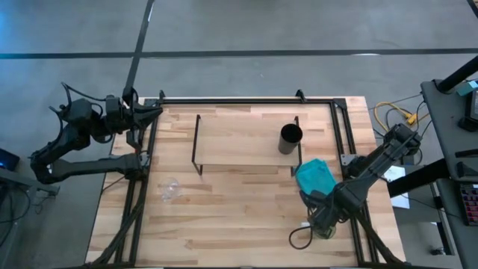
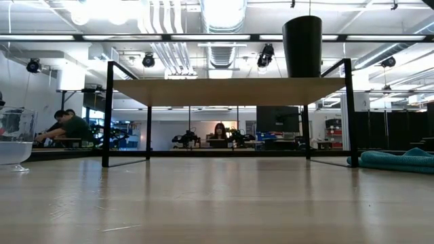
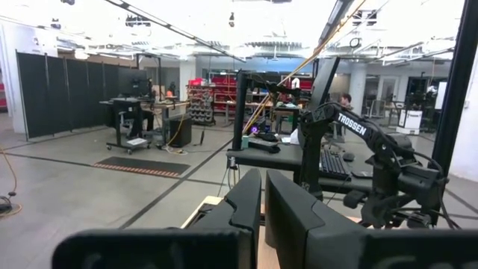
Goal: Stack small to large cups/mugs on shelf
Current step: Put the green mug on the shelf
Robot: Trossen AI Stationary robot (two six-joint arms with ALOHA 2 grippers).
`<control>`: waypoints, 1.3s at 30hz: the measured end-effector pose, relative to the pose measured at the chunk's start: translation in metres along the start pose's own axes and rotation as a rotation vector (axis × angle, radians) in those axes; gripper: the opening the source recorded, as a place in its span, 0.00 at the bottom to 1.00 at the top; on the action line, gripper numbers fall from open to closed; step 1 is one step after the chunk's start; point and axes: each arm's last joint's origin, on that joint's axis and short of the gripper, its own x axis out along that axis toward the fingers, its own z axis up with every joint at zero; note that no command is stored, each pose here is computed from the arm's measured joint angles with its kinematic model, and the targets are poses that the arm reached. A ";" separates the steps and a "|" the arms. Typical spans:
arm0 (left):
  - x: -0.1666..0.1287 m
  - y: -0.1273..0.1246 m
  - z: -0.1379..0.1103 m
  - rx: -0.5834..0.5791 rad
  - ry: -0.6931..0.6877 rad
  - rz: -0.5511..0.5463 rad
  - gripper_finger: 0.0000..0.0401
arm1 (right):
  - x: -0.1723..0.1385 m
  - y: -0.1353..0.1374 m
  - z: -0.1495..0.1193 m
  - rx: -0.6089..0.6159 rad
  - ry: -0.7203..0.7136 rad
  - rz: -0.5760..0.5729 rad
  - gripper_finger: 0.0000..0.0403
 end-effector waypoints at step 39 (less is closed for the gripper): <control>0.000 0.000 0.000 0.001 -0.002 0.000 0.03 | 0.040 -0.010 0.007 -0.014 0.000 -0.010 0.04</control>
